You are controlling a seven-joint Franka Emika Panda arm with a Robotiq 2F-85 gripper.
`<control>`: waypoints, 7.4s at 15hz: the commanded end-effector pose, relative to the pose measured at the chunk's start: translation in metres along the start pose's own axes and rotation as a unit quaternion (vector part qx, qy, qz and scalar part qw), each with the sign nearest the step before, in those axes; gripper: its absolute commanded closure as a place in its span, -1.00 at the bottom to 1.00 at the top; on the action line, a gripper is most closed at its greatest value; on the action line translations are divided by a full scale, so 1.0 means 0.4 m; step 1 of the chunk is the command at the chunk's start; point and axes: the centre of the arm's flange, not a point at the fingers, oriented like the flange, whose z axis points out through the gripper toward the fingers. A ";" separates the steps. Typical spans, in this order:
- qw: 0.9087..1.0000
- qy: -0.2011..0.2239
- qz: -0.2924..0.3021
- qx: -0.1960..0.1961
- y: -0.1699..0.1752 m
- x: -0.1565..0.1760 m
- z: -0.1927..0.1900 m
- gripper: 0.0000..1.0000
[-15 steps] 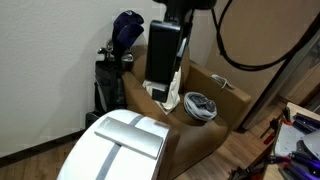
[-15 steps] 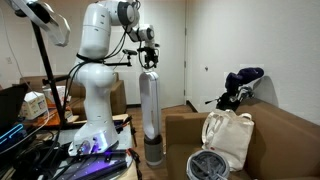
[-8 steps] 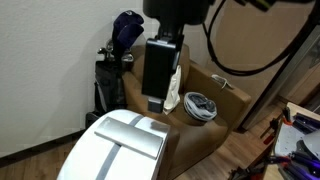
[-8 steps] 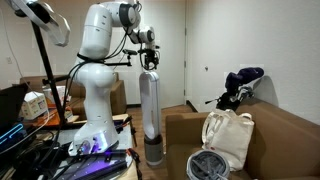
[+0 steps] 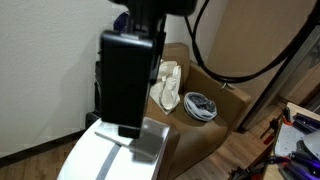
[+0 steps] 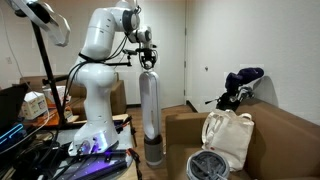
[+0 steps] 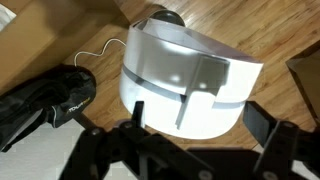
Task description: Move the white object from one arm of the couch to the other,put the remote on the left arm of the couch and then move the helmet to the corner
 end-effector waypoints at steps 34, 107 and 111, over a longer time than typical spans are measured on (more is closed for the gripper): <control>0.987 0.056 0.149 -0.025 -0.010 0.040 -0.045 0.79; 0.894 0.035 0.447 -0.016 0.922 -0.142 0.939 0.80; 0.898 0.036 0.438 -0.016 0.918 -0.141 0.923 -0.45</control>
